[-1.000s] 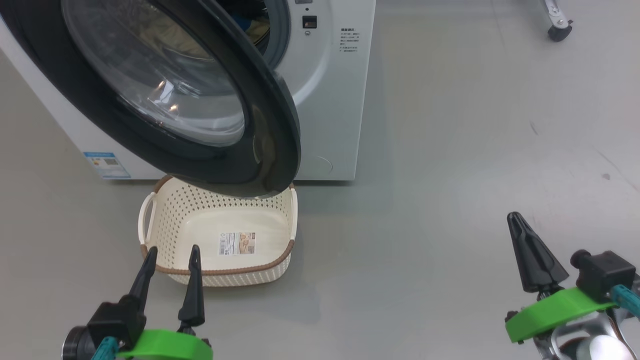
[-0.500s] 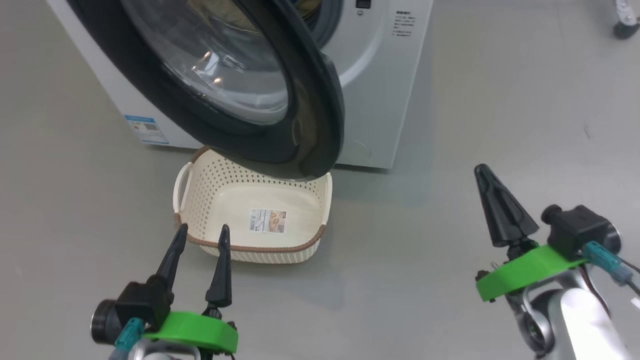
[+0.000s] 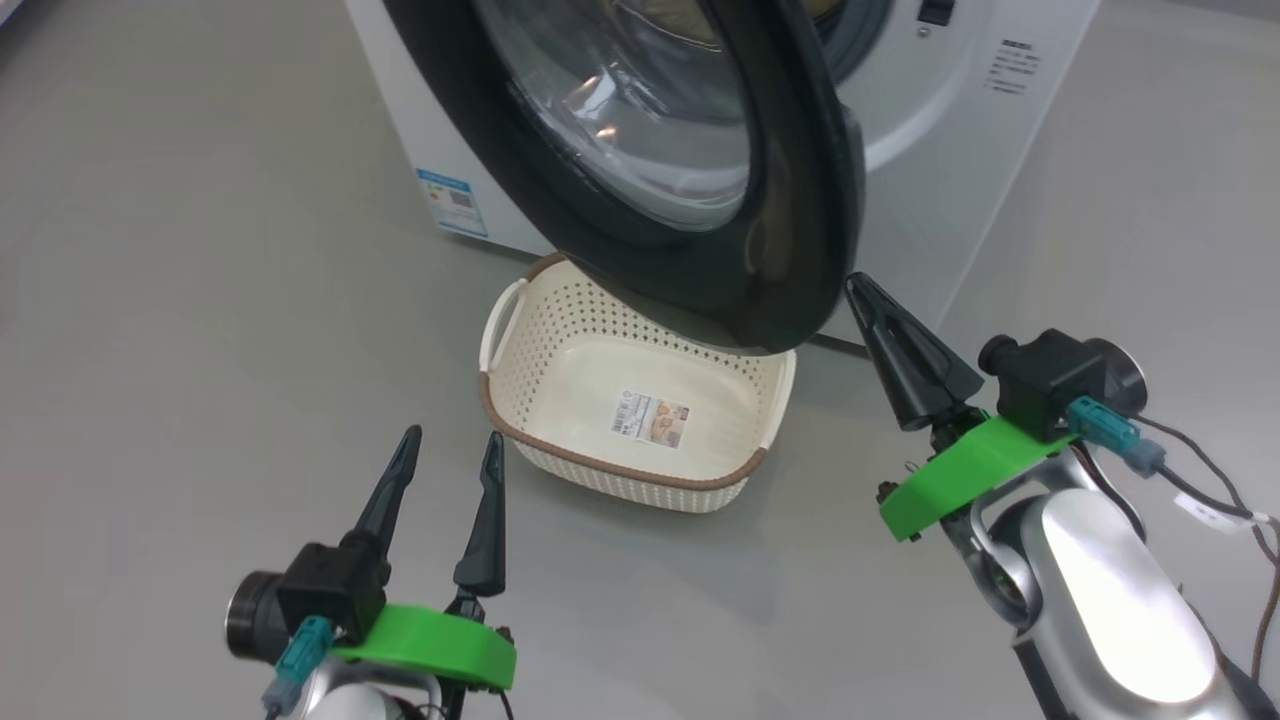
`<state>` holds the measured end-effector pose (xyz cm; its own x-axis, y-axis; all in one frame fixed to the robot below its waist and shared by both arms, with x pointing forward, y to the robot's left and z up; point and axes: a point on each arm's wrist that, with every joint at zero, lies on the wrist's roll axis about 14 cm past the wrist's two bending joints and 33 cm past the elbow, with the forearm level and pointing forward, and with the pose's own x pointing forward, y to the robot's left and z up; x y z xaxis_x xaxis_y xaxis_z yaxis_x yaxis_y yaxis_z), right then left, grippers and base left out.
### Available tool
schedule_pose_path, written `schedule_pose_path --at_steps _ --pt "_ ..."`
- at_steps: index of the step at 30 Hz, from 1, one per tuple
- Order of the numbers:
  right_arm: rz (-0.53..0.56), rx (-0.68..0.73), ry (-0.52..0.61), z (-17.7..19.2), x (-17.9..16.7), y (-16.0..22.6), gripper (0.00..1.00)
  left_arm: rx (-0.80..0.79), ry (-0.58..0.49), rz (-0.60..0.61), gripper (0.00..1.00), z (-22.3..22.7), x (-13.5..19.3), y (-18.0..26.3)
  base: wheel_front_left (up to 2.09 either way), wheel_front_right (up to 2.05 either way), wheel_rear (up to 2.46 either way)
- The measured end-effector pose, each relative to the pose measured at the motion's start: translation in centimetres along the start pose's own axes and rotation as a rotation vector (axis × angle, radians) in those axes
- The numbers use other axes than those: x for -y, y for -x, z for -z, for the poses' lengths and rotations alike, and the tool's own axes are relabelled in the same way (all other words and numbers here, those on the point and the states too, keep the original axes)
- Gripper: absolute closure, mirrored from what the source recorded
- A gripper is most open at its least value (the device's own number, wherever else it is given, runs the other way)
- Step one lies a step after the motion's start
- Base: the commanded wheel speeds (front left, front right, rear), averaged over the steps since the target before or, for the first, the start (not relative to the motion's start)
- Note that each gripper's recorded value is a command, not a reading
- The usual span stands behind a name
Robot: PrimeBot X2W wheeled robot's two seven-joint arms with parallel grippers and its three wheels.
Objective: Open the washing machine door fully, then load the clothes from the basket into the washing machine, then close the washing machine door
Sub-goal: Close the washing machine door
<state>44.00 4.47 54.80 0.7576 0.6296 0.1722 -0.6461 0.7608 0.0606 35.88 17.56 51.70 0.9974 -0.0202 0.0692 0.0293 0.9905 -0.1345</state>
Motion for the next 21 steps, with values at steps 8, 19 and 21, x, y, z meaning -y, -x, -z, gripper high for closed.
schedule_pose_path --at_steps 8,19,21 --pt "-0.105 -0.006 -0.005 0.9 -2.7 -3.9 1.00 0.030 -0.019 -0.066 0.00 -1.1 -1.9 1.2 0.00 0.00 0.00" --pt "-0.102 -0.029 0.002 2.2 -1.6 -6.6 1.00 0.033 -0.015 -0.073 0.00 -1.1 -1.7 1.0 0.00 0.00 0.00" --pt "-0.092 -0.033 0.004 2.3 -1.1 -6.9 1.00 0.034 -0.013 -0.067 0.00 -1.1 -1.6 0.8 0.00 0.00 0.00"
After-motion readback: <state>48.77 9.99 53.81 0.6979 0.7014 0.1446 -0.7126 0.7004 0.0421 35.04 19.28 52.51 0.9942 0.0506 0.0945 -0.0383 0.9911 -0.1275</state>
